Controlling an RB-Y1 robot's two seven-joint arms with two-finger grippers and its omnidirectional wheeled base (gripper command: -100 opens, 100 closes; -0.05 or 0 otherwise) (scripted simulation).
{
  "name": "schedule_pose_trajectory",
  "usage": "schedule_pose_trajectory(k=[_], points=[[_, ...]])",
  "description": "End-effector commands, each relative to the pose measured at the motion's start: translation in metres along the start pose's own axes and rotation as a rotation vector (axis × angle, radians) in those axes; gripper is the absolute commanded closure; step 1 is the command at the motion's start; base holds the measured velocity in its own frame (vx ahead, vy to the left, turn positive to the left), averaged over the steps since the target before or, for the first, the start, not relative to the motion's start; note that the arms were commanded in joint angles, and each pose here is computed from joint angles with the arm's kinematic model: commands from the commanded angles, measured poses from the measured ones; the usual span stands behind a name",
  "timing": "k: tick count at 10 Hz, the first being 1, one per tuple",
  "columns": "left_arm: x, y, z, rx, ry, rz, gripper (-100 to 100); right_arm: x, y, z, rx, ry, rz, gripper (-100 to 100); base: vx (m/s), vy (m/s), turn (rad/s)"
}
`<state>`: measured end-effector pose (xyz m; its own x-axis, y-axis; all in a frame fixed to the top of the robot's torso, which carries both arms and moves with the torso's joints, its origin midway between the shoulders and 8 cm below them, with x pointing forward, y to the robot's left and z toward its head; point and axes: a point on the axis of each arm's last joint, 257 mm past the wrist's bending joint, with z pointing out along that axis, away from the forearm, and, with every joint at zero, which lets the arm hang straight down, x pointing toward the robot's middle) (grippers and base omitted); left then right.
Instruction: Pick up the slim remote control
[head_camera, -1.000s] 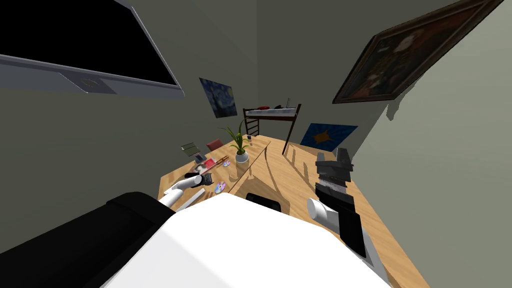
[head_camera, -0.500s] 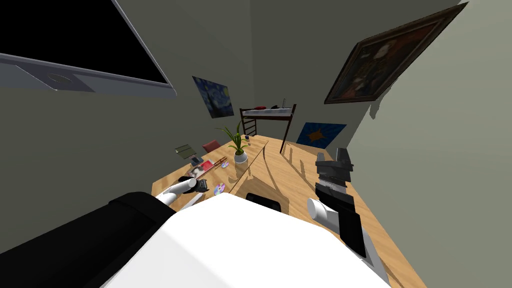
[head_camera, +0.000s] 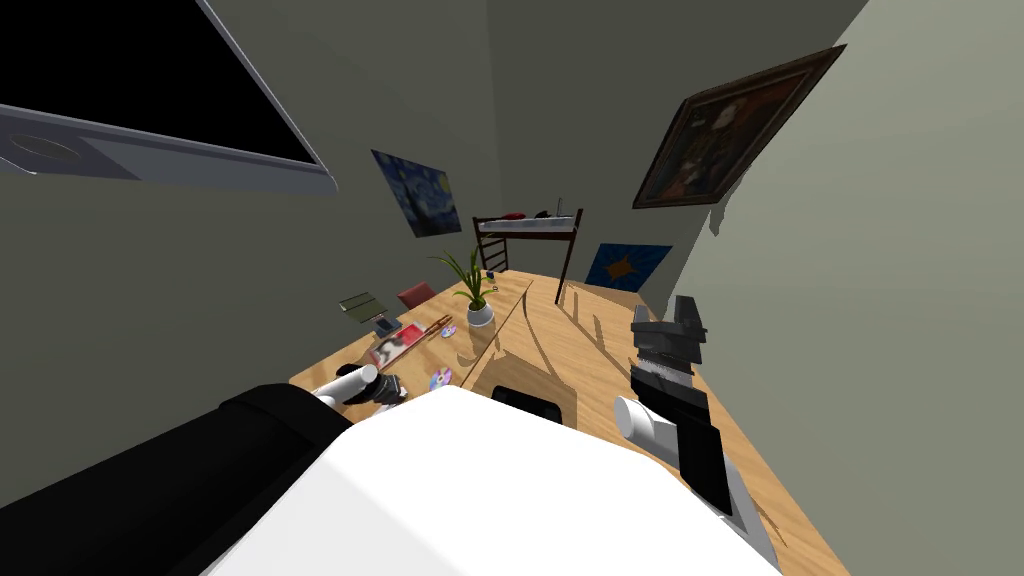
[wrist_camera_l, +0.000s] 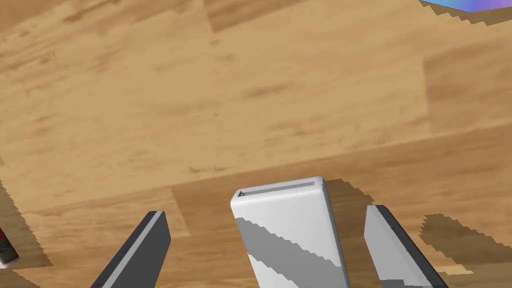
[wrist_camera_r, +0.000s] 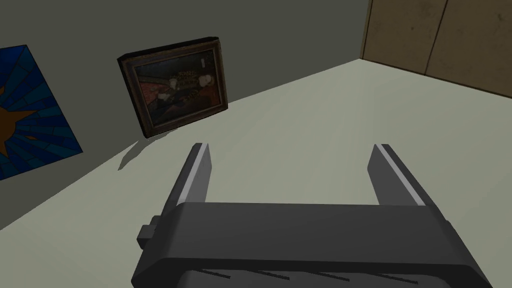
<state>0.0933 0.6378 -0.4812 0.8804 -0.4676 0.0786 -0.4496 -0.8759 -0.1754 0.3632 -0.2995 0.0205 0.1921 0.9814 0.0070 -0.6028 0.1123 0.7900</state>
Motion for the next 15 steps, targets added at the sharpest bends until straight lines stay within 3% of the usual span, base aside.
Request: schedule_pose_trajectory(k=[1,2,5,6,7,8,11,12,13,14,15], points=[[-0.001,0.005,-0.003,-0.006,-0.004,-0.007,-100,0.000,0.000,0.000,0.000,0.000,0.000,0,-0.012,0.015,-0.003],[-0.031,0.025,-0.004,-0.071,-0.041,-0.070,-100,0.000,0.000,0.000,0.000,0.000,0.000,0,-0.042,0.057,-0.185],[-0.066,0.052,-0.008,-0.145,-0.083,-0.143,-100,0.000,0.000,0.000,0.000,0.000,0.000,0,-0.079,0.081,-0.109],[-0.056,0.044,-0.007,-0.127,-0.074,-0.124,-100,0.000,0.000,0.000,0.000,0.000,0.000,0,-0.034,0.033,-0.017],[-0.057,0.046,-0.008,-0.132,-0.076,-0.128,0,0.000,0.000,0.000,0.000,0.000,0.000,0,-0.007,0.006,0.002],[-0.044,0.041,-0.001,-0.130,-0.069,-0.127,-100,0.000,0.000,0.000,0.000,0.000,0.000,0,-0.040,0.018,0.092],[-0.025,0.031,0.006,-0.118,-0.071,-0.102,-100,0.000,0.000,0.000,0.000,0.000,0.000,0,-0.057,0.019,0.057],[-0.016,0.035,0.012,-0.131,-0.063,-0.119,-100,0.000,0.000,0.000,0.000,0.000,0.000,0,-0.053,0.012,0.102],[-0.007,0.026,0.012,-0.116,-0.063,-0.094,-100,0.000,0.000,0.000,0.000,0.000,0.000,0,-0.043,0.007,0.037],[-0.008,0.026,0.012,-0.115,-0.069,-0.090,-100,0.000,0.000,0.000,0.000,0.000,0.000,0,-0.016,0.003,-0.023],[0.008,0.025,0.018,-0.123,-0.055,-0.098,-100,0.000,0.000,0.000,0.000,0.000,0.000,0,-0.041,0.011,0.079]])
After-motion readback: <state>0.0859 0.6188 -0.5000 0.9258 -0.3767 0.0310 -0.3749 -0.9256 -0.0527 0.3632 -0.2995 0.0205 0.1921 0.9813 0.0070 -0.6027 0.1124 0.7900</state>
